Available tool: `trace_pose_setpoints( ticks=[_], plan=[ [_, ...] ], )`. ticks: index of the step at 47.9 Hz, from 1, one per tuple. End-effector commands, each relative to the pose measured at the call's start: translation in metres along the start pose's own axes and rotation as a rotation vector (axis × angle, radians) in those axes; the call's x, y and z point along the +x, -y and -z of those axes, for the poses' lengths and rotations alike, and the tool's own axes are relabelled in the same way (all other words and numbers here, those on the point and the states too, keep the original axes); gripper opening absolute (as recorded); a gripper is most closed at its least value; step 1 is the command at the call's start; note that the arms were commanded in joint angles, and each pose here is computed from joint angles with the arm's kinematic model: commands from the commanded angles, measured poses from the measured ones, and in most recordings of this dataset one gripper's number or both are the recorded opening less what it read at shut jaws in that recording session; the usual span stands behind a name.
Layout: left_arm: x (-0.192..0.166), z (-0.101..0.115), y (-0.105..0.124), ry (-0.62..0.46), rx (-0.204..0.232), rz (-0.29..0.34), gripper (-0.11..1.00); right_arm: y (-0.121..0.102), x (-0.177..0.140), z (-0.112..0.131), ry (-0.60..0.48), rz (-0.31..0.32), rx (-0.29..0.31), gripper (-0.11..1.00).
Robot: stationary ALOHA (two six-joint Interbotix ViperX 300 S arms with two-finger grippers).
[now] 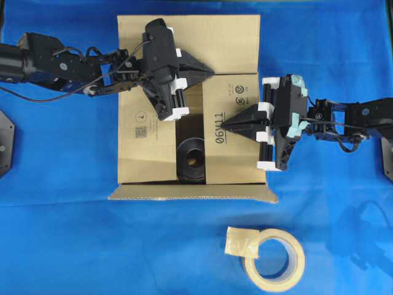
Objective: Close the cardboard box.
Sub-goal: 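Push the back flap down with the left gripper while right holds, then move the right gripper down toward the front flap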
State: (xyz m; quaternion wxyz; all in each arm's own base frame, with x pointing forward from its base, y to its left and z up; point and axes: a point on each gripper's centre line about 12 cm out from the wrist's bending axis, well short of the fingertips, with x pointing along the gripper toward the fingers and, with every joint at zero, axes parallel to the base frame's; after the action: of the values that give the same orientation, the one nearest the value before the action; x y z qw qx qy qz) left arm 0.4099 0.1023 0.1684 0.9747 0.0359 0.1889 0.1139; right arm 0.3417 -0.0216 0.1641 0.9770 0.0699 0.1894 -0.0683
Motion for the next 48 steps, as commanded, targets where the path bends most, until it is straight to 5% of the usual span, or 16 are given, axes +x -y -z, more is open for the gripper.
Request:
trace_pose_setpoints(
  ticks=[1, 33, 48],
  plan=[
    [0.002, -0.007, -0.003, 0.028, 0.001, -0.008, 0.0, -0.001, 0.001, -0.012, 0.04, -0.002, 0.006, 0.0],
    [0.004, -0.006, -0.009, 0.043, -0.005, -0.025, 0.0, -0.004, 0.001, -0.012, 0.036, -0.009, 0.004, 0.0],
    [0.003, -0.005, -0.009, 0.037, -0.005, -0.024, 0.0, -0.037, -0.036, -0.053, 0.141, -0.118, -0.01, 0.0]
  ],
)
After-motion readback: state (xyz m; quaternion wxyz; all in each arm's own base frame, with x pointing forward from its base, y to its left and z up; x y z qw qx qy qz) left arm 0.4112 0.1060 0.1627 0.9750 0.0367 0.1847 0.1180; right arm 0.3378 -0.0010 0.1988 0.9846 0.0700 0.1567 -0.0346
